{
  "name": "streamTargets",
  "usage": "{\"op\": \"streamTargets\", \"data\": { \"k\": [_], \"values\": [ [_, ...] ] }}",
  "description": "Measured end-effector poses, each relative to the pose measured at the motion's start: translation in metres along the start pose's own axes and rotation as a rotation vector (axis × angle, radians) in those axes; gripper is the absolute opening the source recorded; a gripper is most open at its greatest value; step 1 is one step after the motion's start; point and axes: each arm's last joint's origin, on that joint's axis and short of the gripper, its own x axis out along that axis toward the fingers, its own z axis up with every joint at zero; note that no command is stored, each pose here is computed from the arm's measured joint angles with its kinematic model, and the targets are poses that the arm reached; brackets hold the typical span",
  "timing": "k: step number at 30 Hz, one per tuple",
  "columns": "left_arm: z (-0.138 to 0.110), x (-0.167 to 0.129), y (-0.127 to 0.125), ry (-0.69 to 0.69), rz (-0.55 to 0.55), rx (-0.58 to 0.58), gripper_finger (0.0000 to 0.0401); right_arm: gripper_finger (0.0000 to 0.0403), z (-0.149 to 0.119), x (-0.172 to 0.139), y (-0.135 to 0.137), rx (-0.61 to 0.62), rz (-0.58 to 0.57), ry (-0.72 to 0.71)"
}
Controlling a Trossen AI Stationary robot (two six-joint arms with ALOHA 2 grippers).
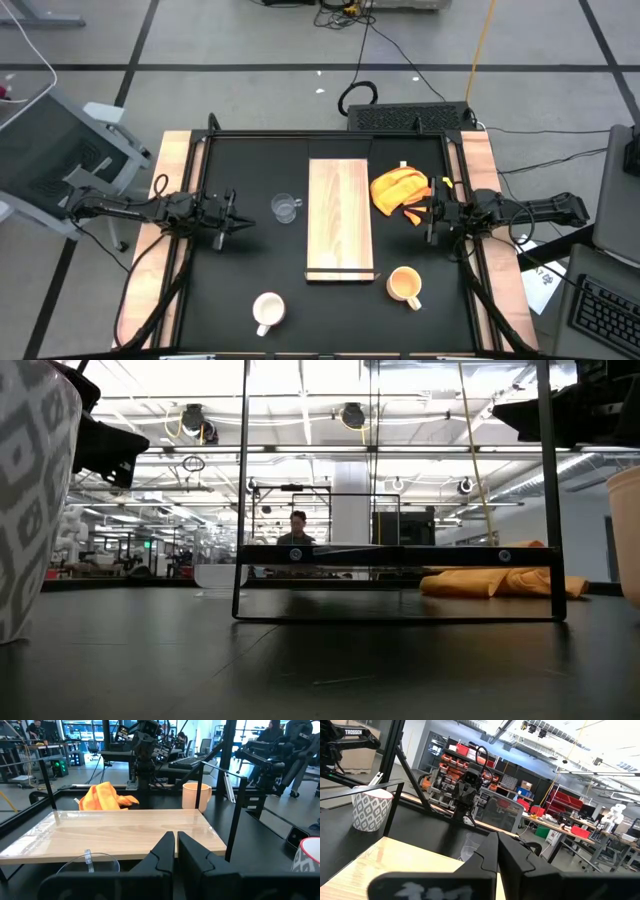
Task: Stack small to large cups/mugs on shelf
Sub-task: Put the gray cup on the shelf
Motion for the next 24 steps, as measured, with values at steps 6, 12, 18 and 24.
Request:
{"op": "streamTargets", "data": {
  "k": [6, 12, 18, 24],
  "values": [
    [0.001, 0.0, 0.0, -0.01, 0.0, -0.009, 0.0021, 0.0, 0.0, 0.0, 0.0, 0.0, 0.0, 0.0],
    [0.006, 0.0, 0.0, -0.066, -0.005, -0.094, 0.0021, 0.0, 0.0, 0.0, 0.0, 0.0, 0.0, 0.0],
    [0.011, -0.001, 0.0, -0.109, -0.009, -0.104, 0.0021, 0.0, 0.0, 0.0, 0.0, 0.0, 0.0, 0.0],
    [0.011, -0.001, 0.0, -0.109, -0.008, -0.103, 0.0021, 0.0, 0.0, 0.0, 0.0, 0.0, 0.0, 0.0]
  ]
}}
